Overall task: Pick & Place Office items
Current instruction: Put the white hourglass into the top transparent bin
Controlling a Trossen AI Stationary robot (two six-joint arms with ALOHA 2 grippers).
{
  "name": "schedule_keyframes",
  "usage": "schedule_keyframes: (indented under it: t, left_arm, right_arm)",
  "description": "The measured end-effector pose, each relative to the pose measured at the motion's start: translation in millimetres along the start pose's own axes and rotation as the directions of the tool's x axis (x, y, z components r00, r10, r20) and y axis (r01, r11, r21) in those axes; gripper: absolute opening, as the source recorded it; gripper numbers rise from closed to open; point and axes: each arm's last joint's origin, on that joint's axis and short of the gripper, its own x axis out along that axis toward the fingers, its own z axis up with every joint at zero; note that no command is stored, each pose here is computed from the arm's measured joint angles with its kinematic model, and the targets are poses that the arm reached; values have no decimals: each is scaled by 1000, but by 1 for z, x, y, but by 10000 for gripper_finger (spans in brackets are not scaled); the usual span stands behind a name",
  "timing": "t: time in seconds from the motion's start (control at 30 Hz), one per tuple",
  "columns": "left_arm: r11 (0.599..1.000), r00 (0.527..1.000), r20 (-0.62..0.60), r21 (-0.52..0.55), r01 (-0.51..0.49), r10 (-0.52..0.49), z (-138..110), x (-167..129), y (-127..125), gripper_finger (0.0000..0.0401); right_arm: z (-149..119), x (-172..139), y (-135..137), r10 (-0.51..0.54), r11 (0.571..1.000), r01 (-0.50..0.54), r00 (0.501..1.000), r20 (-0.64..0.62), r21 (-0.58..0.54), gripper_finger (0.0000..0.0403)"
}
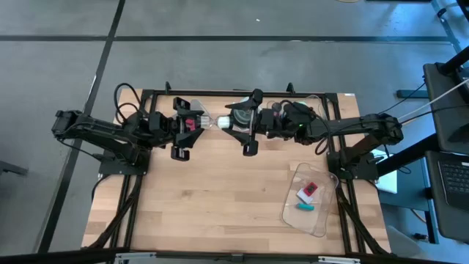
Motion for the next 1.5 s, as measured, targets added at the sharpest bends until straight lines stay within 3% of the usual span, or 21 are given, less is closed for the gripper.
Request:
schedule_keyframes:
  t: [0.53, 1.0, 1.5]
  left_arm:
    - [1000, 1000, 12, 24, -4, 4, 1, 0, 0, 215]
    - [998, 1000, 14, 56, 1, -2, 1, 0, 0, 215]
    - [997, 1000, 5, 78, -4, 3, -2, 1, 0, 215]
  right_arm:
    - [-2, 1, -1, -19, 1000, 20, 1000, -15, 17, 316]
    - [-3, 1, 0, 29, 998, -28, 1000, -12, 50, 314]
    - [-3, 0, 0, 33, 998, -32, 999, -12, 51, 217]
